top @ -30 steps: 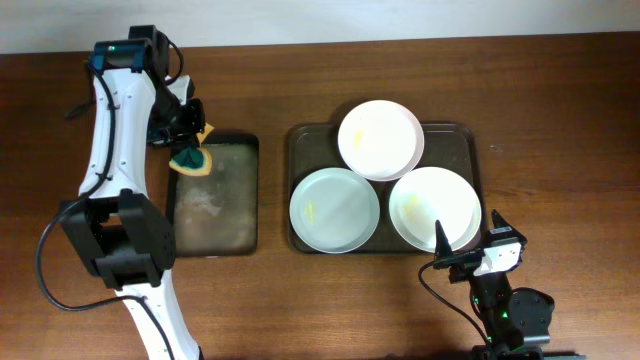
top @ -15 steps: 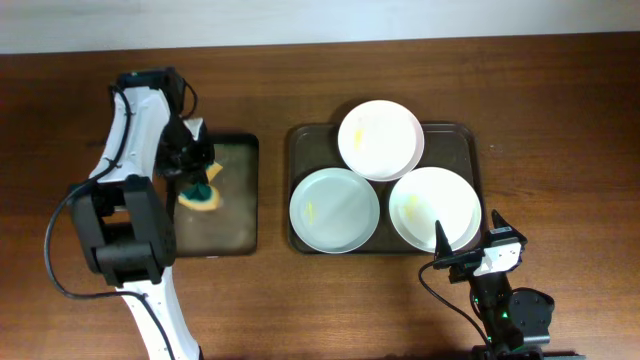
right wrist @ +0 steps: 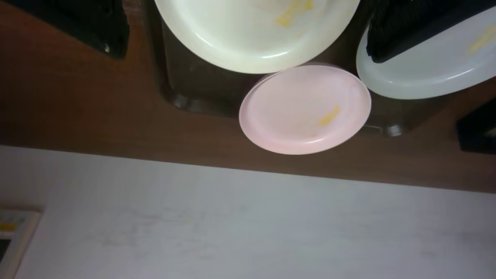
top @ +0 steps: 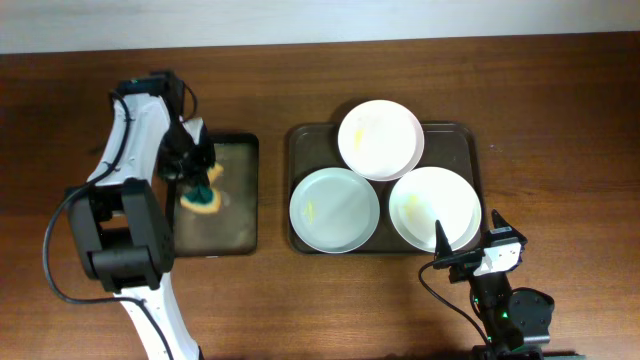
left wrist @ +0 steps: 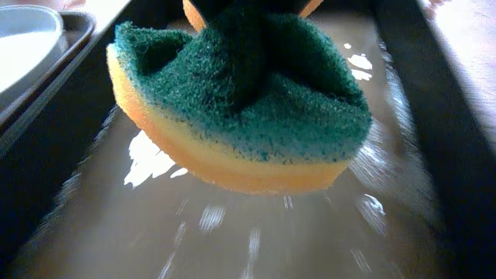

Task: Clean dirty plates on tray and stack at the side
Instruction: 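Lift the sponge out of the black tray with the left gripper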

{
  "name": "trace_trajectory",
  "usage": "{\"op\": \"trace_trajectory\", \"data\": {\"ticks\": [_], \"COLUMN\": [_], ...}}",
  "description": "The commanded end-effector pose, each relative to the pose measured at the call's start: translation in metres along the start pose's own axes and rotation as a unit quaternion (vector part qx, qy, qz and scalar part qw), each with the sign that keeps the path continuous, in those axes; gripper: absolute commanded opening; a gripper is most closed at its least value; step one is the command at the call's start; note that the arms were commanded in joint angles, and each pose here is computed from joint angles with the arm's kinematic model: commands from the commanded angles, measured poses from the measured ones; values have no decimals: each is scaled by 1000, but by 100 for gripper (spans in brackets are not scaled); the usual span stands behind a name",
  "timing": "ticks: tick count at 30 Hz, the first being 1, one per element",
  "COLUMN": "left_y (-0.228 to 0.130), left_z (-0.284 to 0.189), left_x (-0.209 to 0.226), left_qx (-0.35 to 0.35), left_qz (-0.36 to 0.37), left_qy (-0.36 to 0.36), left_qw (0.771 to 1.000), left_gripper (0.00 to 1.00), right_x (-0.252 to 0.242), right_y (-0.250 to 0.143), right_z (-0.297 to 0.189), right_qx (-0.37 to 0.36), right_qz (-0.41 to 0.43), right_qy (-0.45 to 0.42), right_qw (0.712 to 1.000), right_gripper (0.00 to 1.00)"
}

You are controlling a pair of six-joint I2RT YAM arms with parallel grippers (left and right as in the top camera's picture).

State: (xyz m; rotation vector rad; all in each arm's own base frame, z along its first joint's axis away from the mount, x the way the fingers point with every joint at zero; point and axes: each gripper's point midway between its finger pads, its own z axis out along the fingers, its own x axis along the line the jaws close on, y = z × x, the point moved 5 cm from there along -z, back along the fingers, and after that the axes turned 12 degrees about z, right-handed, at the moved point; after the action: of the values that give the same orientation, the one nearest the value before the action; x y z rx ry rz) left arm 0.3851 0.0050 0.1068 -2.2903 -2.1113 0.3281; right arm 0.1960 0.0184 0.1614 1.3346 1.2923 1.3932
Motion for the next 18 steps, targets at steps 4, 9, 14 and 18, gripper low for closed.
{"op": "trace_trajectory", "data": {"ticks": [4, 9, 14, 18], "left_y": [1, -4, -2, -10], "left_z": [-73, -125, -67, -5], "left_x": [-9, -12, -1, -3], "left_qx": [-48, -107, -53, -16], "left_qz": [8, 16, 8, 3], "left_qy": [-7, 24, 29, -14], "left_qw": [999, 994, 998, 1000], "left_gripper": [0, 0, 0, 0], "right_x": [0, 0, 0, 0], "right_y": [-3, -3, -3, -3], "right_z": [0, 0, 0, 0], "right_qx": [4, 4, 4, 4], "right_qz": [4, 4, 4, 4], "right_qy": [0, 0, 0, 0], "right_qw": [1000, 1000, 1000, 1000], "right_gripper": [98, 98, 98, 98]}}
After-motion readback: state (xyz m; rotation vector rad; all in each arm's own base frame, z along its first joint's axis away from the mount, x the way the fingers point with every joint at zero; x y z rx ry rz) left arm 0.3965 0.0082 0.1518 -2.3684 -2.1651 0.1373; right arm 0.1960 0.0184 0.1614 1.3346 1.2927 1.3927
